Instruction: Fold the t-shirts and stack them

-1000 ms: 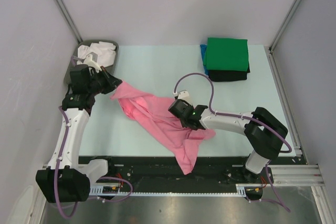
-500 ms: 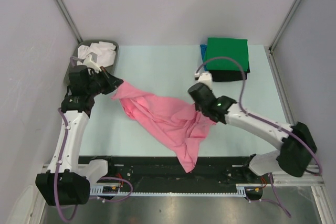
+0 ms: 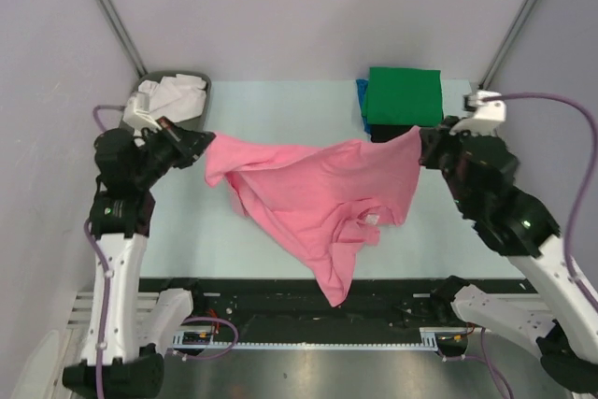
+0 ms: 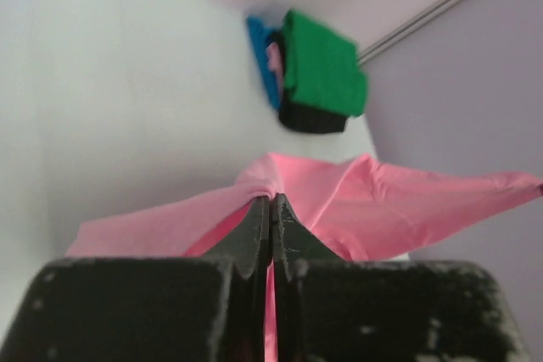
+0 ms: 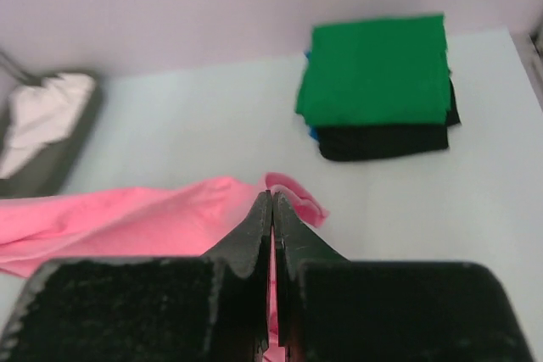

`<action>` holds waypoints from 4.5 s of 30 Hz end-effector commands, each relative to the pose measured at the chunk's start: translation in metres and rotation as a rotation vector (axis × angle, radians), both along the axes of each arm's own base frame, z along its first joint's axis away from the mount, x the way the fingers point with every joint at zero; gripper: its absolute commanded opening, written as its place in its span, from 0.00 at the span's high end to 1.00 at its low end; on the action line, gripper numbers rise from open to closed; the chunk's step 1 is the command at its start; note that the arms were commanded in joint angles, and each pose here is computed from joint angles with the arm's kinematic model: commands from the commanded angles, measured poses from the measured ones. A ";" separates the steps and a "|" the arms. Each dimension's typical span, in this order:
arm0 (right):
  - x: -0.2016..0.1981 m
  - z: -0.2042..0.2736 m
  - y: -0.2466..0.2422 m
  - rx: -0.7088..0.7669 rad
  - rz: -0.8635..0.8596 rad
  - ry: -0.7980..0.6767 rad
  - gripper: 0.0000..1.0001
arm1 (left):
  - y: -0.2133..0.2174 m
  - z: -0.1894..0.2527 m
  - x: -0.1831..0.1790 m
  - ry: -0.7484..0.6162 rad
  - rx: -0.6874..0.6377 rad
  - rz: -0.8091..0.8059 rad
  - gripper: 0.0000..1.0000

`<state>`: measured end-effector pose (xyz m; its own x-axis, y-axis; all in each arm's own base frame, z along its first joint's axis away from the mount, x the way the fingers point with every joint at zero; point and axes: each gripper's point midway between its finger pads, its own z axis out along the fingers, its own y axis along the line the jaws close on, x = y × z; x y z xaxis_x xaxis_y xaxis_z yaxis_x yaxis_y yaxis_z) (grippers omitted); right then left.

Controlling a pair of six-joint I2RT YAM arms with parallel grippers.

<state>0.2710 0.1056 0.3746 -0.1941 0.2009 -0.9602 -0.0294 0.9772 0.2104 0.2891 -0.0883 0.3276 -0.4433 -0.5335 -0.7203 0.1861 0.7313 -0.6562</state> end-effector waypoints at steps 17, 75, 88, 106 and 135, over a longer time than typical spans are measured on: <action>-0.206 0.244 -0.023 0.206 0.598 -0.700 1.00 | -0.047 0.232 -0.186 -0.673 -0.195 -0.268 1.00; 0.244 -0.075 0.026 0.084 0.078 0.092 1.00 | 0.069 -0.199 0.112 0.445 -0.233 0.446 0.00; 0.219 -0.089 0.043 0.097 0.124 0.124 1.00 | 0.057 -0.236 0.051 0.627 -0.165 0.424 0.14; 0.215 -0.118 0.042 0.090 0.129 0.168 1.00 | 0.049 -0.275 0.047 0.709 -0.176 0.457 0.33; 0.217 -0.131 0.039 0.085 0.130 0.190 1.00 | 0.064 -0.288 0.065 0.720 -0.148 0.492 0.79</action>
